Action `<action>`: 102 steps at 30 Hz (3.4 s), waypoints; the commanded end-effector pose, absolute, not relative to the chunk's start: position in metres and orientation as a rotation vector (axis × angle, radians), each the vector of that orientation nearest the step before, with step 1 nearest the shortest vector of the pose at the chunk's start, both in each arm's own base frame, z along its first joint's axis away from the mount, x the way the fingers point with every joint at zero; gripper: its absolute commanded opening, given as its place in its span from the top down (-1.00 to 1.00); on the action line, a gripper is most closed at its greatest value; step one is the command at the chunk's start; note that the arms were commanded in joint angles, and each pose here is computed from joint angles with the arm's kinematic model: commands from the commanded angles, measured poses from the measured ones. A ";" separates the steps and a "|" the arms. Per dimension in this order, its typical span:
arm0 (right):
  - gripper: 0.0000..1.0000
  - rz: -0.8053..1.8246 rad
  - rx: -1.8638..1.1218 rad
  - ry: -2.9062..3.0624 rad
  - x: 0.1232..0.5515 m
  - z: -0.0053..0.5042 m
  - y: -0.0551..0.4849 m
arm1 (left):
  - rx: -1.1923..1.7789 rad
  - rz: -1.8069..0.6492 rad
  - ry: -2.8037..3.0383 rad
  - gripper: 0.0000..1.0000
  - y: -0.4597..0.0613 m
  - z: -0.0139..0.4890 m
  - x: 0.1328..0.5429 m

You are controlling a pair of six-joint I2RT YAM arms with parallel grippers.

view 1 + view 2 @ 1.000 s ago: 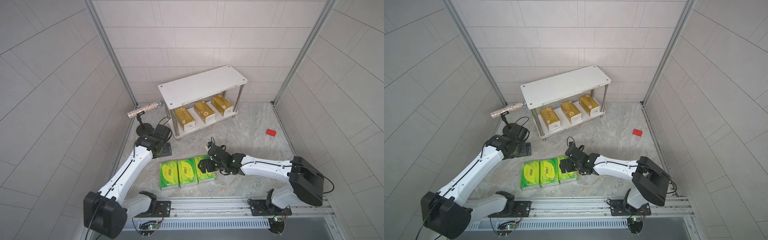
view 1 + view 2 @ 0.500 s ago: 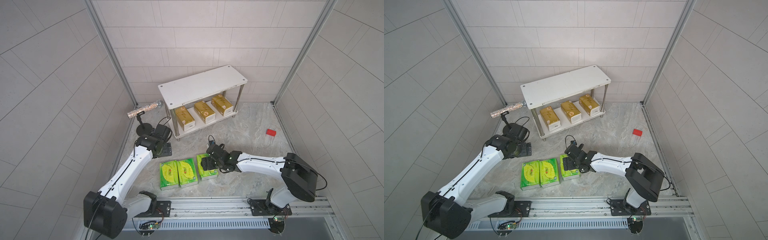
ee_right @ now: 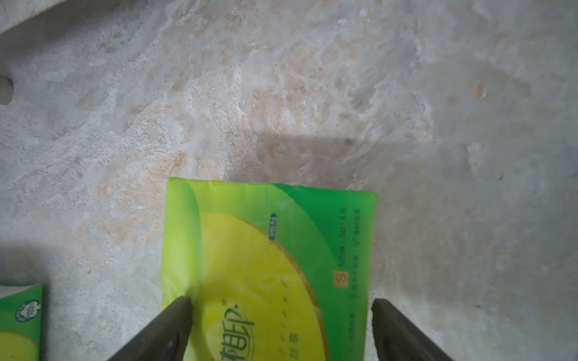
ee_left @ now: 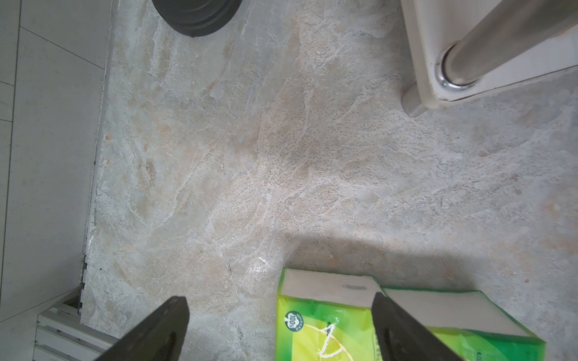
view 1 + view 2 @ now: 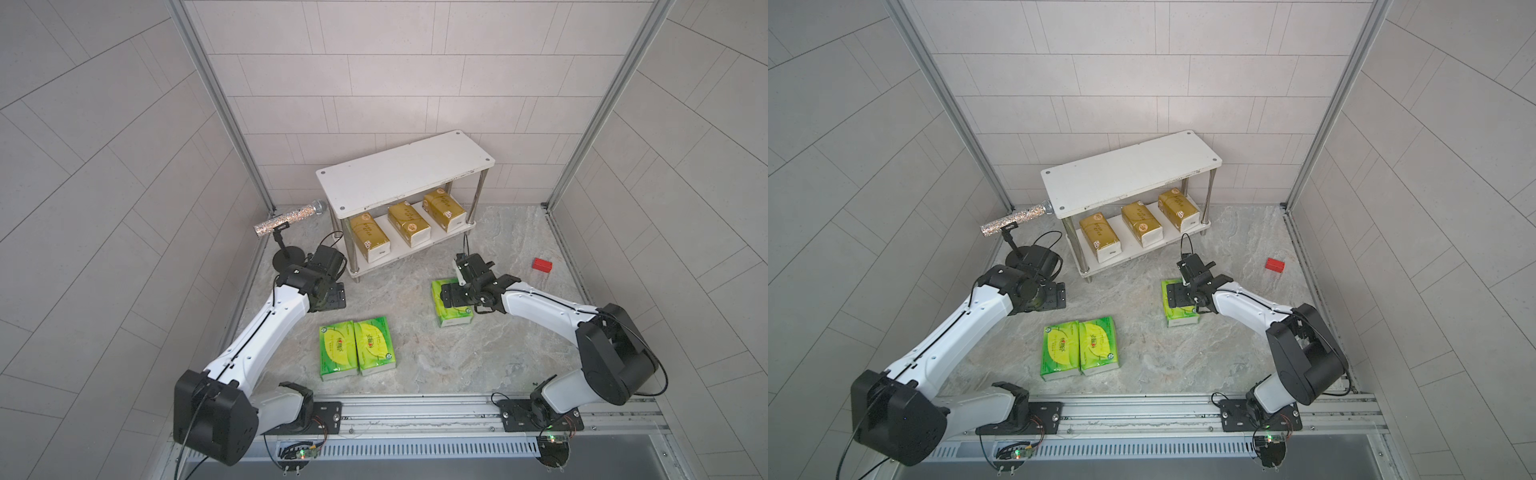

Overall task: Place the tissue boxes on the shelf by color
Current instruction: Move the box of tissues to the center of the board, then pick up the box of tissues from the center of the board.

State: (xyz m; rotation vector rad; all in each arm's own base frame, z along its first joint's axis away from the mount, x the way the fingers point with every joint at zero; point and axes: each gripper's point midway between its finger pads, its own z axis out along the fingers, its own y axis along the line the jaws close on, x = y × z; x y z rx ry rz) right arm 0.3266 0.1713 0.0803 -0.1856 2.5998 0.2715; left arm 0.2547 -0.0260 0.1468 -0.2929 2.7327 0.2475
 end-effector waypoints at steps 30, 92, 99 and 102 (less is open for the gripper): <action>-0.99 0.007 -0.194 2.416 0.258 0.101 0.166 | -0.241 0.249 2.700 -1.00 -0.026 0.159 0.255; -0.73 0.788 0.165 2.658 0.296 0.066 0.169 | 0.456 -0.249 2.722 -0.77 -0.265 0.154 0.229; -0.52 0.768 0.225 2.666 0.279 0.051 0.184 | 0.470 -0.299 2.727 -0.54 -0.288 0.142 0.238; -0.55 0.786 0.312 2.603 0.278 0.053 0.183 | 0.464 -0.283 2.716 -0.46 -0.293 0.140 0.245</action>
